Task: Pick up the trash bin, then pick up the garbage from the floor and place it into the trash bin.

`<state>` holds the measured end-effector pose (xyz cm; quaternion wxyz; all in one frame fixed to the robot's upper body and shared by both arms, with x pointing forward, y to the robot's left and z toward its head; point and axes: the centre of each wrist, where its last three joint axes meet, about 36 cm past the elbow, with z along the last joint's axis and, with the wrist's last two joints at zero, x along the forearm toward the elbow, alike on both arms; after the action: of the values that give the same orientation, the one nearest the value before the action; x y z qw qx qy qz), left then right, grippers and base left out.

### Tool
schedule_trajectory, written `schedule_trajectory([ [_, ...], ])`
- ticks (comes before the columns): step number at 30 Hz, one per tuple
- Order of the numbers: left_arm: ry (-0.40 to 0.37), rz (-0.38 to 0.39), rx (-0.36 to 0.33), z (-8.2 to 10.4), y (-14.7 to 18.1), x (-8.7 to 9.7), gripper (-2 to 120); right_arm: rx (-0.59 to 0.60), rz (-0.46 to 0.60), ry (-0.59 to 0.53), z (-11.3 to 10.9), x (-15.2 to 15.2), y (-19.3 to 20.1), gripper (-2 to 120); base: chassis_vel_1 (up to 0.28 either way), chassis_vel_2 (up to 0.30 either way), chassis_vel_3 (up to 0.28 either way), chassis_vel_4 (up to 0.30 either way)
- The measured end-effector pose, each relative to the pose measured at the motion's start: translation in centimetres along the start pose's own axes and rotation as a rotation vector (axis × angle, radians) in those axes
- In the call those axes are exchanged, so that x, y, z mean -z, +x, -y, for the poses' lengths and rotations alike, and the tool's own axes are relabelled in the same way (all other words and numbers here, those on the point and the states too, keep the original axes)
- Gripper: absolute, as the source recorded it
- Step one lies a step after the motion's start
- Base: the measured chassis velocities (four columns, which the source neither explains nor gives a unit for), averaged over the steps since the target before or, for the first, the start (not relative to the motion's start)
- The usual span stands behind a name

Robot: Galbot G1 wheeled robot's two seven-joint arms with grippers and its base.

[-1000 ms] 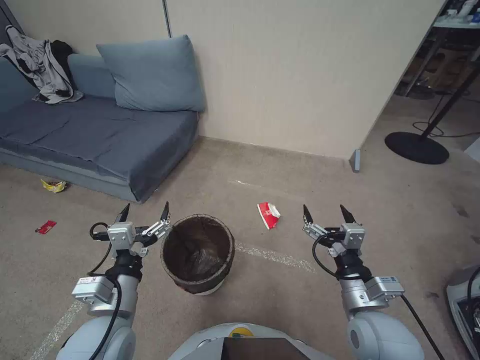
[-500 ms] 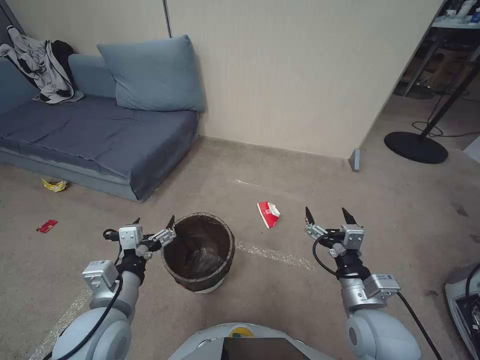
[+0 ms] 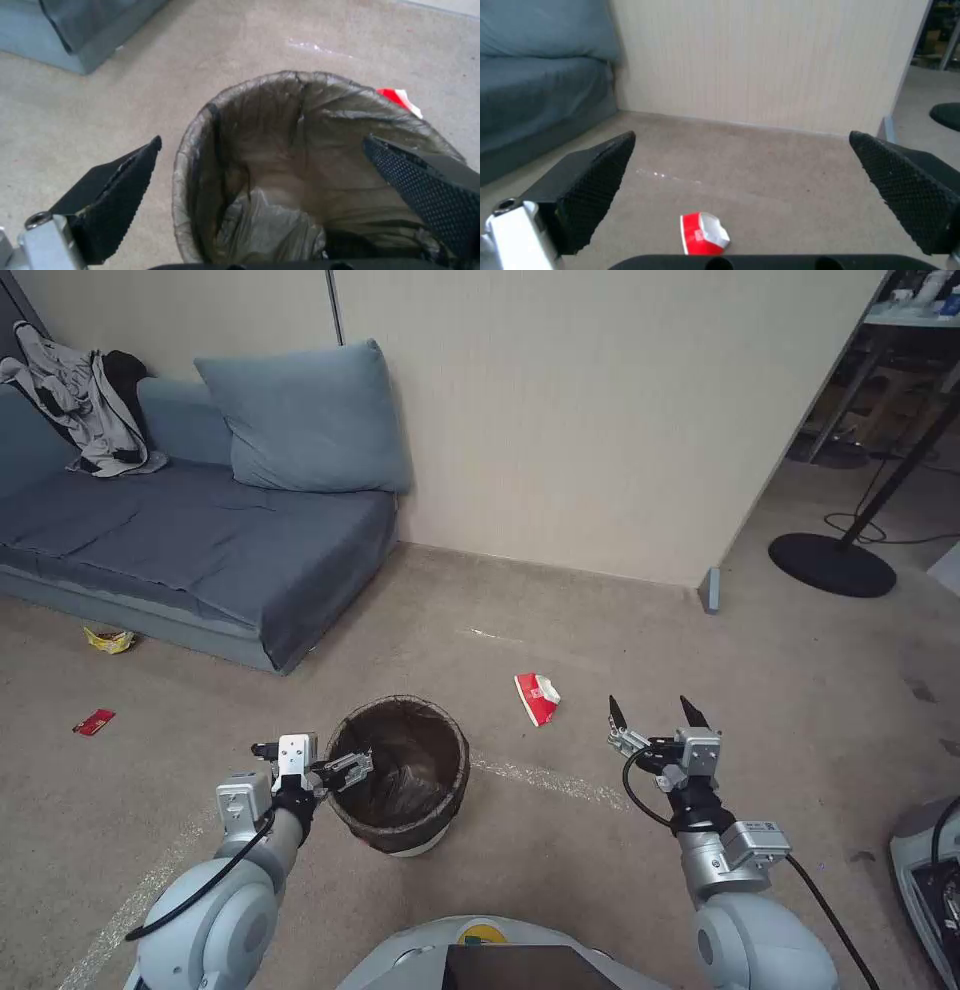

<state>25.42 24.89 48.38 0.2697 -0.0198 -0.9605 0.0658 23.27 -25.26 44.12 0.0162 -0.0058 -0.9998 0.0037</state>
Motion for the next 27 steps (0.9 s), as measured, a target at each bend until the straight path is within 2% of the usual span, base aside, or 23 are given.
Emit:
schedule_trajectory([
  [6,-0.005,-0.042,0.002,-0.3,-1.5,-0.3,100,-0.003,-0.009,0.003,0.0,-0.3,0.0,100,0.0,0.0,0.0,0.0],
  [9,-0.015,-0.083,0.039,-0.6,-2.9,-0.5,100,-0.004,-0.02,0.006,0.0,-0.7,0.0,100,0.0,0.0,0.0,0.0],
  [14,-0.009,-0.104,0.087,-1.0,-3.9,-1.1,100,-0.006,-0.03,0.008,-0.1,-1.3,-0.1,100,0.0,0.0,0.0,0.0],
  [27,0.006,-0.147,0.11,-2.2,-6.7,-2.2,100,-0.006,-0.051,0.007,0.0,-2.1,-0.1,100,0.0,0.0,0.0,0.0],
])
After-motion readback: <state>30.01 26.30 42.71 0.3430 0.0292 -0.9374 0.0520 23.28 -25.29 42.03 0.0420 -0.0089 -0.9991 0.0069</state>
